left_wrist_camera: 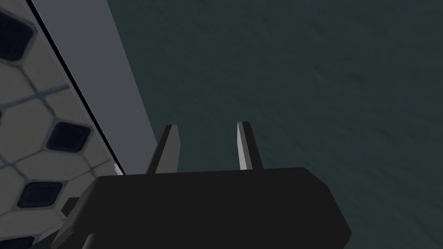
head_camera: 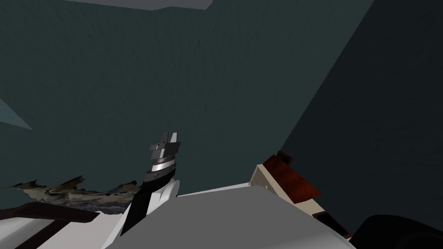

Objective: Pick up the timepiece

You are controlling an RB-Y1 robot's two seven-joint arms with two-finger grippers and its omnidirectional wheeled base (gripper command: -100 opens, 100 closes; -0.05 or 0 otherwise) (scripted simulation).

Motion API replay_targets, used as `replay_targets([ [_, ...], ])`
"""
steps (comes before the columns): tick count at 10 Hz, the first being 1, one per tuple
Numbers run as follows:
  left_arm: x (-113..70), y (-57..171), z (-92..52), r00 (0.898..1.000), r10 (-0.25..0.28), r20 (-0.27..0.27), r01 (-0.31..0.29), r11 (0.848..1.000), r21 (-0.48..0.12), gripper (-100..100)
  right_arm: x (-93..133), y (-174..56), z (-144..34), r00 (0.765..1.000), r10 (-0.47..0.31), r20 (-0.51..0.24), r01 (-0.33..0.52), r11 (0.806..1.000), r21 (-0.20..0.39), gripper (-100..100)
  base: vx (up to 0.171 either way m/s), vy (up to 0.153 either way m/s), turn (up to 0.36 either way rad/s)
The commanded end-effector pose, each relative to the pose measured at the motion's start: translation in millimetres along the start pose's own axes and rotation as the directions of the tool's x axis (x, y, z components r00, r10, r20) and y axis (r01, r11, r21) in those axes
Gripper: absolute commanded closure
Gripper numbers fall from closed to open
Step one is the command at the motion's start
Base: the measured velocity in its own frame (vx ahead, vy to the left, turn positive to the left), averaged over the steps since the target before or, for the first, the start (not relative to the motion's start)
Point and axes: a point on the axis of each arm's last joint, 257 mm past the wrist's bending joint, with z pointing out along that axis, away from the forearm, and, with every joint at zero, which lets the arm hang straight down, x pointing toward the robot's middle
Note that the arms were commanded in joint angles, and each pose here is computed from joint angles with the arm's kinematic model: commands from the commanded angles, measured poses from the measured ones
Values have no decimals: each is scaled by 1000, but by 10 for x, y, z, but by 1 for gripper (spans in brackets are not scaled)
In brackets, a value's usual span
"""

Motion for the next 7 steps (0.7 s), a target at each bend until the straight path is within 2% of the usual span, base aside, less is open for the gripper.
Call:
replay_targets([
  [1, 0, 0, 0, 1000, 0, 0, 0, 1000, 0, 0, 145, -107, -14, 999, -23, -32, 24, 1000, 20, -100, 53, 18, 246],
  [2, 0, 0, 0, 1000, 0, 0, 0, 1000, 0, 0, 253, -176, -29, 998, -37, -55, 39, 999, 32, -100, 60, 21, 242],
  [3, 0, 0, 0, 1000, 0, 0, 0, 1000, 0, 0, 174, -139, -16, 999, -29, -40, 30, 999, 22, -100, 29, 5, 46],
  [4, -1, 0, 0, 1000, 0, 0, 0, 1000, 0, 0, 180, -150, -18, 999, -31, -42, 32, 999, 25, 0, 6, 0, -8],
  [5, -1, 0, 0, 1000, 0, 0, 0, 1000, 0, 0, 176, -50, 67, 999, -20, -43, 21, 999, 27, -100, -36, -33, 86],
  [7, 0, 0, 0, 1000, 0, 0, 0, 1000, 0, 0, 168, 85, 170, 999, -8, -46, 9, 1000, 29, -100, -65, -85, 81],
])
